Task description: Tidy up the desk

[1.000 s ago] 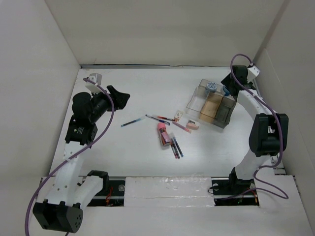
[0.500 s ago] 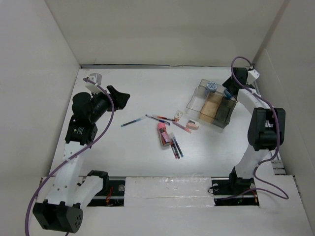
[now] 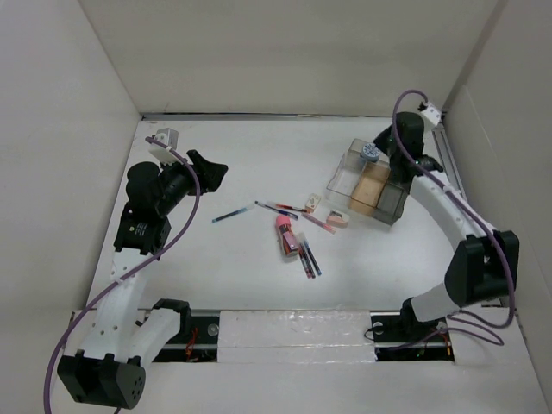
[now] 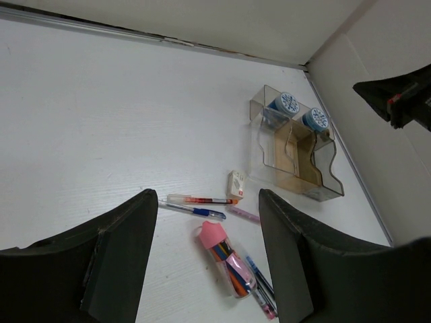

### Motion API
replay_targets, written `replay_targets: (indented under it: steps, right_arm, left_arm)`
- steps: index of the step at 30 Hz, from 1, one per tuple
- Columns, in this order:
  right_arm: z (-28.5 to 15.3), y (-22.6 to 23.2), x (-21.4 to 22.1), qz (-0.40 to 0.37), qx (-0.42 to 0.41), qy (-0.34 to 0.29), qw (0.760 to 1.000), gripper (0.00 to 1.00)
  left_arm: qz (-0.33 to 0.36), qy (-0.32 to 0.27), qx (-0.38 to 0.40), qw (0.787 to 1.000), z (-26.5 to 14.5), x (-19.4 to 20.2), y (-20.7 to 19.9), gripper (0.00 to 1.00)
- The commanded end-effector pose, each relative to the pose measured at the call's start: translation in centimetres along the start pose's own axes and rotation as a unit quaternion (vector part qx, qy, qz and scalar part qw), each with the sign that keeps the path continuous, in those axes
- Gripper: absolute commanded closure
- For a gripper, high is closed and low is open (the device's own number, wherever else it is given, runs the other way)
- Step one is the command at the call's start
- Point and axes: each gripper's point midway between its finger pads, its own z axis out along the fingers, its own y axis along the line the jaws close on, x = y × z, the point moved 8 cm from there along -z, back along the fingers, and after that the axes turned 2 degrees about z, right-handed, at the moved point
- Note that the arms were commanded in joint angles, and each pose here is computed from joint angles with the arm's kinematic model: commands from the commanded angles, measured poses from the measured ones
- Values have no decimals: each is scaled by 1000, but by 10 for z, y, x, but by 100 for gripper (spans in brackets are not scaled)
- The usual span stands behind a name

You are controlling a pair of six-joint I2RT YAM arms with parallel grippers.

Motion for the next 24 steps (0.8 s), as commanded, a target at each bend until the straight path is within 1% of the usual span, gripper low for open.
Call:
replay_targets:
  steps: [1, 3, 4, 6, 7, 8, 9, 10, 11, 12, 13, 15, 19, 21, 24]
  right_arm:
    - [-48, 46, 55, -6, -146, 64, 987, 98]
    - [-66, 53, 85, -25, -172, 94, 980, 100]
    - [-83, 62, 109, -48, -193, 124, 972, 100]
    - [-100, 55, 140, -89, -183, 170, 964, 100]
    - [-118, 58, 160, -115, -194, 188, 956, 100]
    - [-127, 48, 176, -141, -192, 208, 949, 98]
    - [-139, 47, 183, -155, -203, 217, 942, 86]
    - [-147, 44, 192, -170, -207, 226, 936, 77]
    - [-163, 44, 207, -190, -222, 245, 925, 67]
    - [-170, 38, 215, -207, -221, 261, 917, 50]
    - [-174, 36, 225, -221, -222, 277, 908, 44]
    - [-187, 32, 241, -246, -220, 304, 893, 35]
    - [-195, 25, 272, -284, -213, 344, 869, 33]
    - [-197, 23, 284, -293, -210, 353, 863, 33]
    - [-189, 20, 300, -300, -192, 363, 861, 33]
  left_arm:
    - [14, -35, 11, 999, -5, -14, -6, 42]
    - [15, -37, 7, 999, -5, -14, -6, 42]
    - [14, -36, 8, 999, -5, -14, -6, 42]
    - [16, -37, 13, 999, -7, -14, -7, 42]
    - [17, -40, 11, 999, -7, -15, -8, 42]
    - [16, -41, 8, 999, -7, -16, -7, 42]
    - [17, -41, 8, 999, -6, -16, -7, 42]
    - [17, -40, 9, 999, -6, -15, -7, 42]
    - [17, -40, 12, 999, -7, -15, -8, 42]
    - [17, -40, 12, 999, -8, -15, -8, 42]
    - [17, -42, 12, 999, -8, -16, -8, 42]
    - [16, -41, 9, 999, -7, -15, -7, 42]
    - [17, -42, 9, 999, -8, -16, -7, 42]
    - [17, -41, 7, 999, -6, -15, -6, 42]
    - [17, -41, 9, 999, -7, -15, -7, 42]
